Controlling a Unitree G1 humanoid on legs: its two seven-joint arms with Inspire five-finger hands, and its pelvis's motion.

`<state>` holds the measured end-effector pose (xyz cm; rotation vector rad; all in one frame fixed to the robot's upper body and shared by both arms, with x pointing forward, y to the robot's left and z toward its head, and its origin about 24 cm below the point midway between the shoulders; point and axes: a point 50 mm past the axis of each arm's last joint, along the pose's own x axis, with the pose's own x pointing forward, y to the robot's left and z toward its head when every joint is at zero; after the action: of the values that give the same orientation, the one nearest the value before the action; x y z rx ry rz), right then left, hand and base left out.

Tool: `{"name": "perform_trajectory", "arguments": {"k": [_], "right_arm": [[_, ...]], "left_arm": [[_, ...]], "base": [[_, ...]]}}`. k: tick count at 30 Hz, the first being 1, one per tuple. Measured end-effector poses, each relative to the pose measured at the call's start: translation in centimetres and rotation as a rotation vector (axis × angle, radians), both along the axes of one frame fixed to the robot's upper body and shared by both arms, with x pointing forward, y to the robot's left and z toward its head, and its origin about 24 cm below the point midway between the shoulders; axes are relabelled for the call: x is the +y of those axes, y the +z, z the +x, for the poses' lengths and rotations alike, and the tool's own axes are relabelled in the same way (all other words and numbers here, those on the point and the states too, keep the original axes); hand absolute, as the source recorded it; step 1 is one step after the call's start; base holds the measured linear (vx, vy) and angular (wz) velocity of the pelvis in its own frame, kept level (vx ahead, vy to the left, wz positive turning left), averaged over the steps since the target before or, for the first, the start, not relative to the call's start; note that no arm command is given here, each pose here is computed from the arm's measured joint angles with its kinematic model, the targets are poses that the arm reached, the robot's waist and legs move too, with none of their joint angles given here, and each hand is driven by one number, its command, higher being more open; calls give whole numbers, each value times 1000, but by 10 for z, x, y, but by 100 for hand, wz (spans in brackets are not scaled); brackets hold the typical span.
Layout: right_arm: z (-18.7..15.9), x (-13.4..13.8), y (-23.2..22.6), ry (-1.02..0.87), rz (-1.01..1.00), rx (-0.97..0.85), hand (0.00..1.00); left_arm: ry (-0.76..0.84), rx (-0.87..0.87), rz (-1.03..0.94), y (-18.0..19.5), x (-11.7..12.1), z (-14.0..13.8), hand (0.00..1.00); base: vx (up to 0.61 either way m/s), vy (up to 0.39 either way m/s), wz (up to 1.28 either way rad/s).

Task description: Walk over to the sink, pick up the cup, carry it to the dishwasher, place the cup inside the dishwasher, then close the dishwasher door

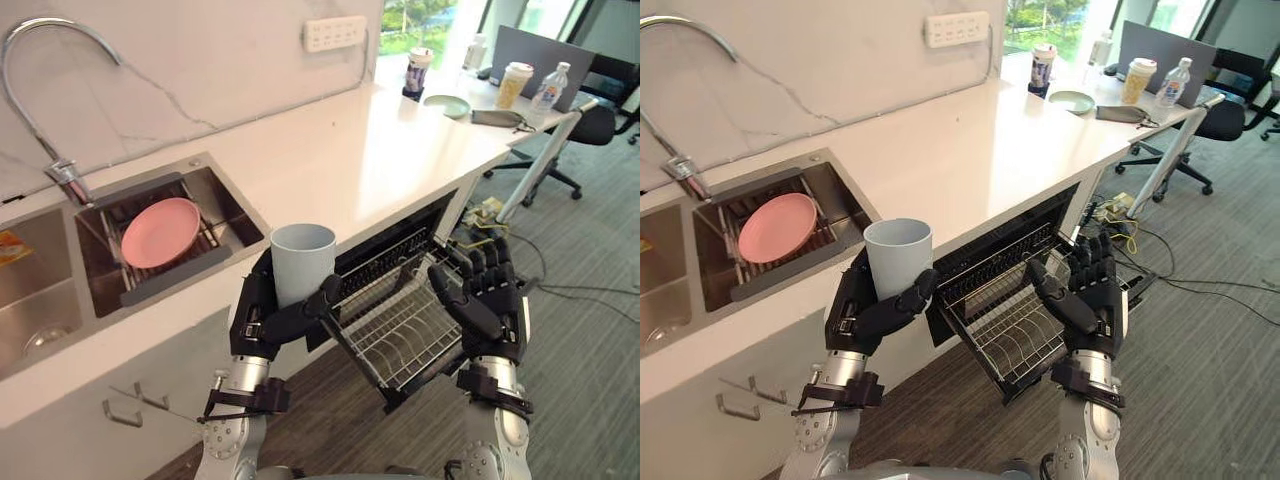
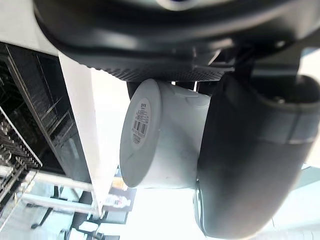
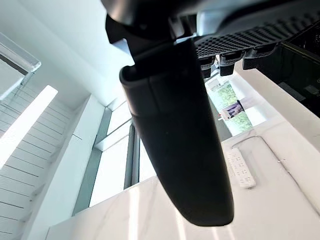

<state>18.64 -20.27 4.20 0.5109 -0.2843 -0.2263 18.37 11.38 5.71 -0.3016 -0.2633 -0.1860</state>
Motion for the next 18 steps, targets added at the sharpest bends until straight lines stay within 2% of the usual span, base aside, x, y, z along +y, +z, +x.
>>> {"name": "perform_trajectory", "arguments": {"k": [7, 12, 18], "right_arm": [[-7, 11, 33, 172, 27, -222, 100], [6, 31, 44, 338, 55, -307, 100], [17, 44, 47, 439, 32, -275, 100]], "left_arm": [[-111, -30, 112, 0, -41, 5, 0], [-39, 8, 258, -15, -40, 17, 0], [64, -20, 355, -13, -36, 27, 0]], "base": [[16, -28, -16], [-58, -4, -36], [-77, 15, -23]]}}
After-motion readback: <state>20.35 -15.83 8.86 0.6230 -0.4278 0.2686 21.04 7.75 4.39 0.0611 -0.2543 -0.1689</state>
